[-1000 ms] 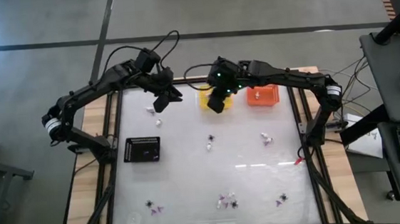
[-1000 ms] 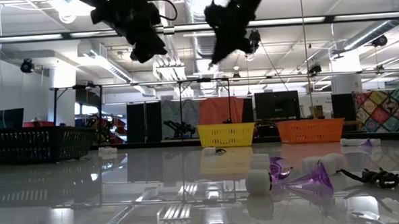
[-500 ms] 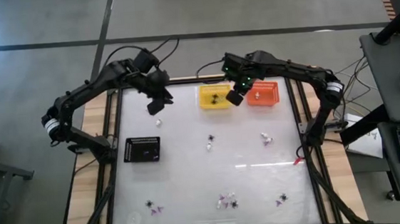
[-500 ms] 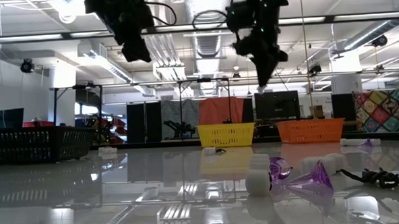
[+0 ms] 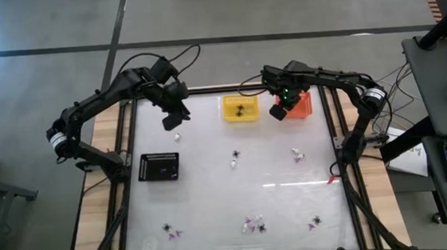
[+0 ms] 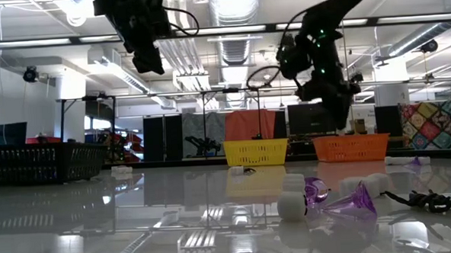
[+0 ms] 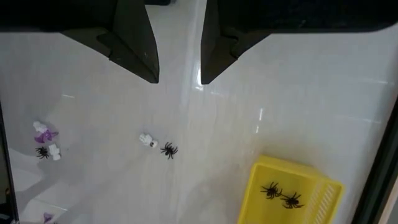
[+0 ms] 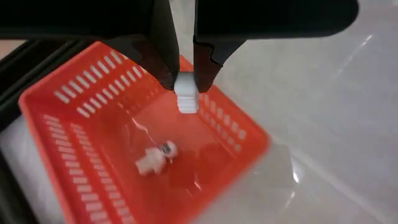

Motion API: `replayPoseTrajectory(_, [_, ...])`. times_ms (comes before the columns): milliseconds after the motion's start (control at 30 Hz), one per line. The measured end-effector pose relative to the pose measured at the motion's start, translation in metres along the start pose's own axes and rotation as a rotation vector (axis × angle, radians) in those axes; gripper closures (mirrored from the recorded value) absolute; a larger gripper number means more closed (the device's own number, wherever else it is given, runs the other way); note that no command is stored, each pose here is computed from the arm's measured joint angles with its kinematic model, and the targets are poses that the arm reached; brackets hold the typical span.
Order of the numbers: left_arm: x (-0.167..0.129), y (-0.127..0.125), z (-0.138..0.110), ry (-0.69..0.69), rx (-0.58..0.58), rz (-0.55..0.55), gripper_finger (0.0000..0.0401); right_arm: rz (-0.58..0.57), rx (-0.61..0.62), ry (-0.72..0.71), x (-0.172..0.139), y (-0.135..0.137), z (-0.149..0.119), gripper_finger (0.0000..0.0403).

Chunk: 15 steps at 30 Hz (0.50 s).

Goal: Sort Halloween decoration
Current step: Put the white skeleton toy into the orange bin

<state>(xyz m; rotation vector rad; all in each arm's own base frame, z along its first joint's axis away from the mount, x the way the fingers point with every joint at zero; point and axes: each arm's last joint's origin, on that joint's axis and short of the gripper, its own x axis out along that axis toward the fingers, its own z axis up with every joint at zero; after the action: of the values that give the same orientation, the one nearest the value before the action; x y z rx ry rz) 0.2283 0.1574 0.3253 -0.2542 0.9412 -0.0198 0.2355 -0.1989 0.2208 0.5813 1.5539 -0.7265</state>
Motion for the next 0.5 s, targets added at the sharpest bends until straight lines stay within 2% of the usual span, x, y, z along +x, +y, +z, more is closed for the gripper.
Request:
replayPoseTrajectory(133, [0.0000,0.0000,0.0000,0.000,0.000,0.000,0.0301,-0.011,0.013,0.030,0.0090,-0.0043,-0.0037,0.0390])
replayPoseTrajectory(267, [0.0001,0.0000,0.0000,0.000,0.000,0.000,0.0300,-0.128,0.008,0.008,0.0094,-0.0073,-0.0028,0.0383])
replayPoseTrajectory(500, [0.0002,0.0001,0.0000,-0.001,-0.003,0.001,0.0300,-0.154,0.011,-0.017,0.0088,-0.0079,-0.0005,0.0309])
